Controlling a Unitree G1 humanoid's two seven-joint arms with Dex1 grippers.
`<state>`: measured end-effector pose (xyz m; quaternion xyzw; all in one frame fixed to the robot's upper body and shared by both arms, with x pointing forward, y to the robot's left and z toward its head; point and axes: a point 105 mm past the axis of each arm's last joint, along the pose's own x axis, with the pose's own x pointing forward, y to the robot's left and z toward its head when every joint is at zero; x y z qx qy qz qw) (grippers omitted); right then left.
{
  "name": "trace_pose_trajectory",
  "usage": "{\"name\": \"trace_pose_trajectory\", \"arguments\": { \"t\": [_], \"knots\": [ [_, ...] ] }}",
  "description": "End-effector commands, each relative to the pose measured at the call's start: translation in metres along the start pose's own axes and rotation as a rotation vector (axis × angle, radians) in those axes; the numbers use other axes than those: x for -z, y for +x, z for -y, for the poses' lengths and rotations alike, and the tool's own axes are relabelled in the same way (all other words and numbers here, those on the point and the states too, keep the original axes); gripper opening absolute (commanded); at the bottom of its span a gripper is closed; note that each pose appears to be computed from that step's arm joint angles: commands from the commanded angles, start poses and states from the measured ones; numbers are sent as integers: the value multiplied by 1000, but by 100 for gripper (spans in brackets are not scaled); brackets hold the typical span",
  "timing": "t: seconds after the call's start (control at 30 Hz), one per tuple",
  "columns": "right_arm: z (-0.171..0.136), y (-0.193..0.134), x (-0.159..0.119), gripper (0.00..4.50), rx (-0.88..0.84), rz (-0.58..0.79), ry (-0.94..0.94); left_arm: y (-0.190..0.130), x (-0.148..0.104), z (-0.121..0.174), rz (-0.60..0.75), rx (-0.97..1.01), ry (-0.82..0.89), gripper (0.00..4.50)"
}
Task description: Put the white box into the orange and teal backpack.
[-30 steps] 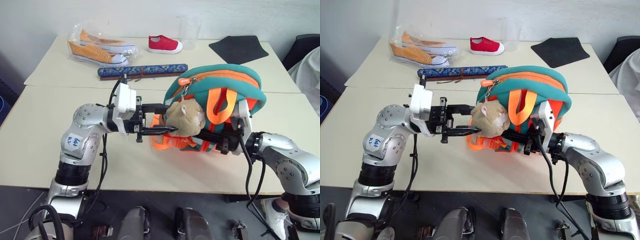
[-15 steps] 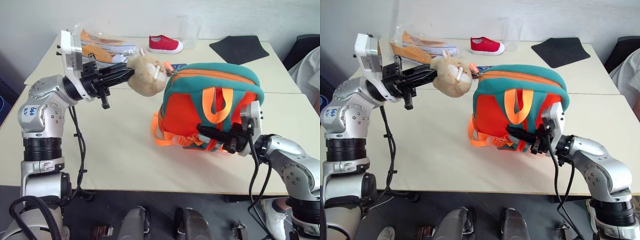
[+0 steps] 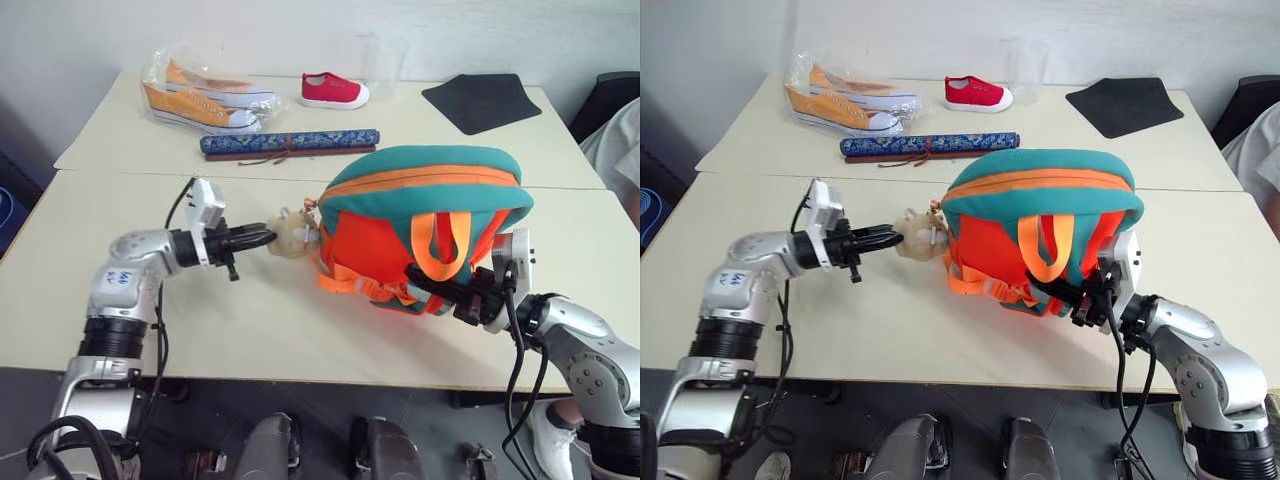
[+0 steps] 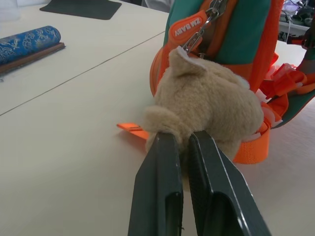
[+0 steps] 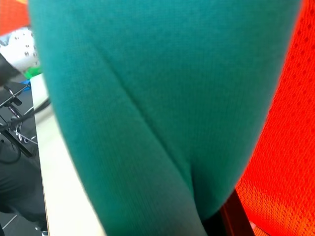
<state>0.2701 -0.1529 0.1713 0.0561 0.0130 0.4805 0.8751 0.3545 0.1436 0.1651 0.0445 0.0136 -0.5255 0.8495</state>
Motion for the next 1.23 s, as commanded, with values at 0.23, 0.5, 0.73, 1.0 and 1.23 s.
{"name": "trace_pose_trajectory", "arguments": {
  "t": [0.23,0.5,0.73,1.0,1.23],
  "knots": [
    [-2,-1,-8,0,9,33,-20,4,29,28,-2,23,45,1],
    [-4,8,-22,92,-2,89,-89,-13,1,26,53,-36,118,121],
    [-3,-33,-25,332,28,-65,-338,-74,-7,29,-70,-51,298,339],
    [46,-123,-15,444,185,-313,-517,-125,-1,26,-166,-231,324,374],
    [73,-134,-6,444,245,-339,-596,-125,14,30,-214,-209,326,374]
  ]
}}
